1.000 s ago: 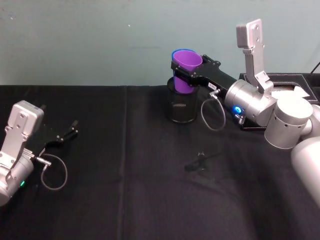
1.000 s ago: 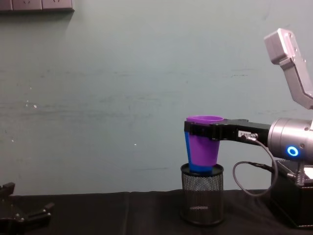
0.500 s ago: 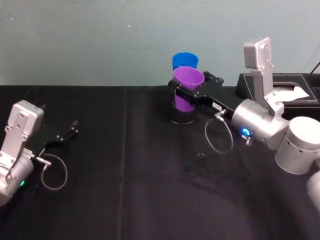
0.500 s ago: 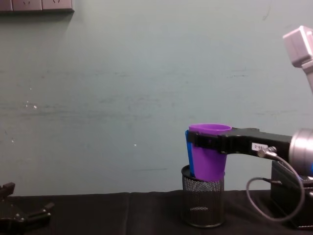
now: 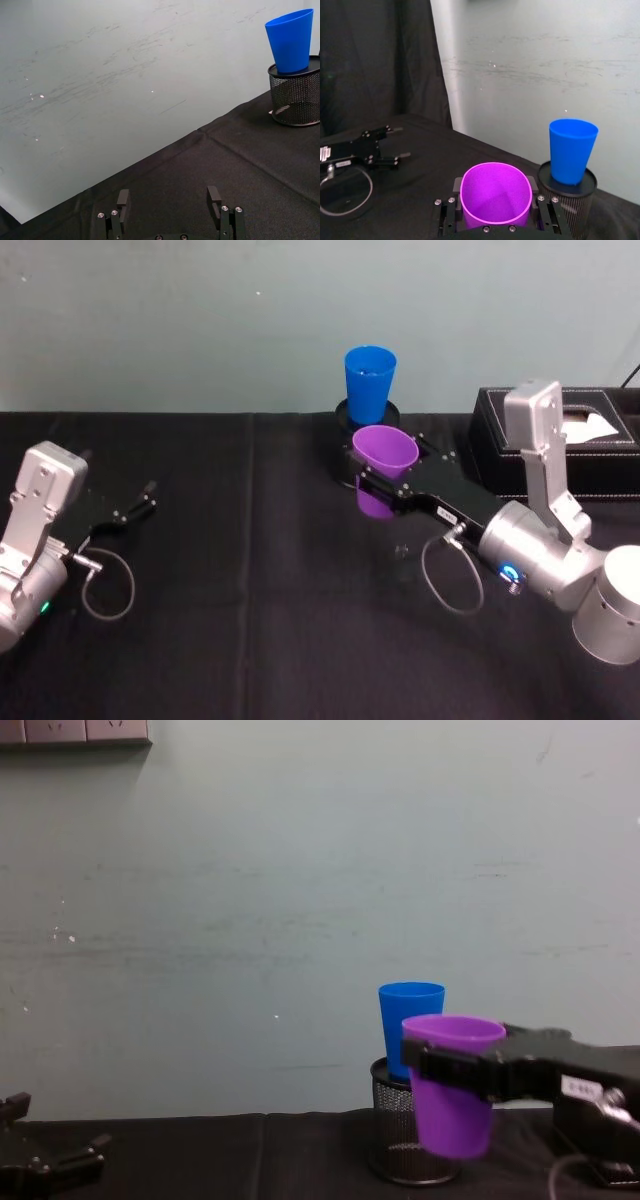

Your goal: Pick up one cup with a gripper and tap it against the other cup.

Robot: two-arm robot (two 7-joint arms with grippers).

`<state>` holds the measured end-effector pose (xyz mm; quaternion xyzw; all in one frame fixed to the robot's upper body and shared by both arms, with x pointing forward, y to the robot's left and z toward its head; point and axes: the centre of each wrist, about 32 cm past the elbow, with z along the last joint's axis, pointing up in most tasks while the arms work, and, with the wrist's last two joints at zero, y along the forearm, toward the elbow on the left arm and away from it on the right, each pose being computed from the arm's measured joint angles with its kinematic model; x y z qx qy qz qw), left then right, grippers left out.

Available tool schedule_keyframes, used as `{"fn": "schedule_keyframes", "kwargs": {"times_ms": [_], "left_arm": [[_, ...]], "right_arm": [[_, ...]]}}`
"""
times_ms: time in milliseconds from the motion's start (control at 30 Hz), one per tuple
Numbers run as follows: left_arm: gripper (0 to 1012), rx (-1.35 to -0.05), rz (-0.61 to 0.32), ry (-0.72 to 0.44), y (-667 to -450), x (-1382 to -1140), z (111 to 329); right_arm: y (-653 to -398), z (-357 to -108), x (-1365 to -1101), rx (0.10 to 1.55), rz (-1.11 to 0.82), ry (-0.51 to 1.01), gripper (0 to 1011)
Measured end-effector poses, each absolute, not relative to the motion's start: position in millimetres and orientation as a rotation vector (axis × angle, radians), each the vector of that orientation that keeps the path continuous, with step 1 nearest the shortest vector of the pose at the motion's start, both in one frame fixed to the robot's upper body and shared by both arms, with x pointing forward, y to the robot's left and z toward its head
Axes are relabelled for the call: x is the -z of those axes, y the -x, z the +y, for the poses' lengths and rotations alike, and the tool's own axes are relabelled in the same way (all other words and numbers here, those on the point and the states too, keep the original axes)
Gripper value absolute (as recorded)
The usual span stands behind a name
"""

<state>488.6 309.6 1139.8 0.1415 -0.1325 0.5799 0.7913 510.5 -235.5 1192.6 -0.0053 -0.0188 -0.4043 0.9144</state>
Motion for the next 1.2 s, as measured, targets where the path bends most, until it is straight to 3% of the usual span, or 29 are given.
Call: {"fn": "schedule_keyframes", "kwargs": {"times_ms": [500, 900, 1200], "left_arm": [[1000, -1.248, -0.285, -0.304, -488.6, -1139.8, 309.7], [1000, -1.248, -0.285, -0.305, -488.6, -1139.8, 309.7], [1000, -1.248, -0.285, -0.305, -488.6, -1139.8, 309.7]], "right_arm": [[-471.6, -236.7, -1149.5, 0.881, -0.031, 0.005, 726], [-468.6, -230.1, -1116.3, 0.909, -0.04, 0.012, 726], [-471.1, -228.9, -1107.2, 0.92, -0.044, 0.015, 726]]}}
